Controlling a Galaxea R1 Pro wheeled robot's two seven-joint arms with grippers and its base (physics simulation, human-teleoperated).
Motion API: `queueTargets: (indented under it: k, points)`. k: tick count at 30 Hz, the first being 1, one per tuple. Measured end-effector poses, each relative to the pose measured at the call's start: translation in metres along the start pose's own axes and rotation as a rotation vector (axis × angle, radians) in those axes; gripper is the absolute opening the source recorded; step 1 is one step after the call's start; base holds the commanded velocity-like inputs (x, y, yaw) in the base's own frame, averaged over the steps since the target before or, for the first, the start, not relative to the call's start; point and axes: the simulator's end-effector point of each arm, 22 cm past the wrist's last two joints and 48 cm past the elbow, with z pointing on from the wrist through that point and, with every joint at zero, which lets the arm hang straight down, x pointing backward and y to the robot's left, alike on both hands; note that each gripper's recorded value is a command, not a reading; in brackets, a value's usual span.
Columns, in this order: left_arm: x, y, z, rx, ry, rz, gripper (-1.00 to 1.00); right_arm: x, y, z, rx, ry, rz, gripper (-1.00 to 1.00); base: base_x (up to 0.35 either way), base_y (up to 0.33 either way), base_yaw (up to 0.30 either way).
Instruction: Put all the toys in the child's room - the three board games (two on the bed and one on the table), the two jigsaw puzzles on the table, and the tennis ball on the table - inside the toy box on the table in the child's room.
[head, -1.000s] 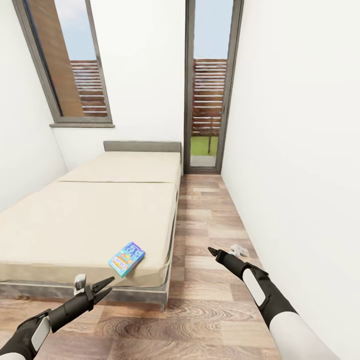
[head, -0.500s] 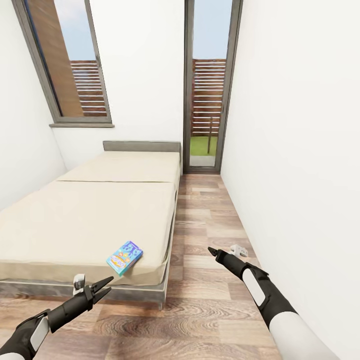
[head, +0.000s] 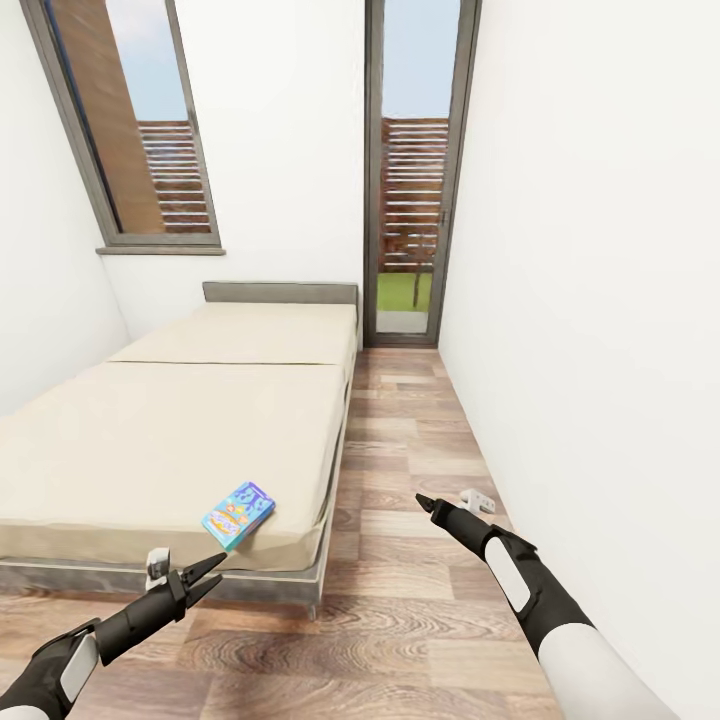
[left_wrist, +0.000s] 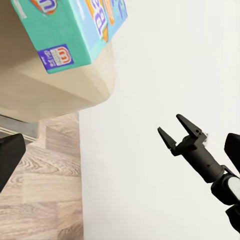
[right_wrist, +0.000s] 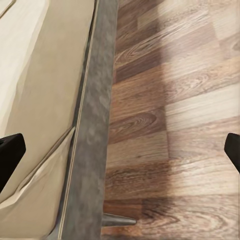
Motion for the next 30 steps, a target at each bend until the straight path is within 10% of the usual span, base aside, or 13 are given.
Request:
queueTargets:
  k: [30]
  points:
    - [-0.0009,0.0008,0.0000,-0.003,-0.006,-0.001,1.00,0.0000,0.0002,0.0000,-0.001,0.000,0.000,1.00,0.061,-0.003,0.000]
